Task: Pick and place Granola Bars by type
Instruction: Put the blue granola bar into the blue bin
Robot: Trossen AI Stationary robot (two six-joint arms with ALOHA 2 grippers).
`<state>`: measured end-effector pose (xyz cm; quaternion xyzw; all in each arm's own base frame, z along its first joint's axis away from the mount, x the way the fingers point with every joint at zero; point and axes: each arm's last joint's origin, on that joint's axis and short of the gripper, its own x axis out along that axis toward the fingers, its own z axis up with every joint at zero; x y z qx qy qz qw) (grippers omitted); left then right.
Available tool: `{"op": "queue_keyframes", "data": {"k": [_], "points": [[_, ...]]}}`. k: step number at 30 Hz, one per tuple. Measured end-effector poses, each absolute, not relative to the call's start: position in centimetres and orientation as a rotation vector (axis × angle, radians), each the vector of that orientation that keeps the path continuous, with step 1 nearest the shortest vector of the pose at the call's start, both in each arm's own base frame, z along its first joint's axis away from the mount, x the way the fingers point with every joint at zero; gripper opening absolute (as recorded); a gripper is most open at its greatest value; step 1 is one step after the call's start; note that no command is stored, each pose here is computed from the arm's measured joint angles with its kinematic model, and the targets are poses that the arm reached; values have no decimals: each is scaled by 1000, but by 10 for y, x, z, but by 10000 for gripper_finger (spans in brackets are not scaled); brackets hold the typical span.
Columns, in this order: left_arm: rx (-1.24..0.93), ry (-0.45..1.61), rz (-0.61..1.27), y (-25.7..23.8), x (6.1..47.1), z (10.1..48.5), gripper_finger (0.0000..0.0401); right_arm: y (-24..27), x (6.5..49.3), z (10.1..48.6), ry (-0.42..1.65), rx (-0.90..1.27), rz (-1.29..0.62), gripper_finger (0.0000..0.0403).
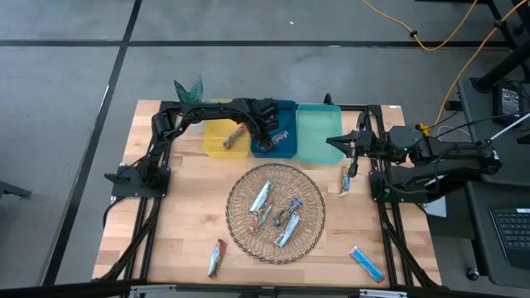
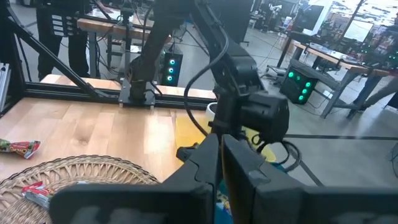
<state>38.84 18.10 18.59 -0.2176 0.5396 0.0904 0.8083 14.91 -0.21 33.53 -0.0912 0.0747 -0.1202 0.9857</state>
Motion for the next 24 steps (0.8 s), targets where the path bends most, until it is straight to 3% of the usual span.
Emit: {"op": "queue_keyframes", "data": {"k": [16, 24], "points": [[-474, 1187, 179, 179, 393, 170, 18, -2, 149, 335, 151, -183, -241, 26], [-468, 1192, 189, 179, 393, 170, 39, -2, 149, 335, 154, -184, -241, 26]]}}
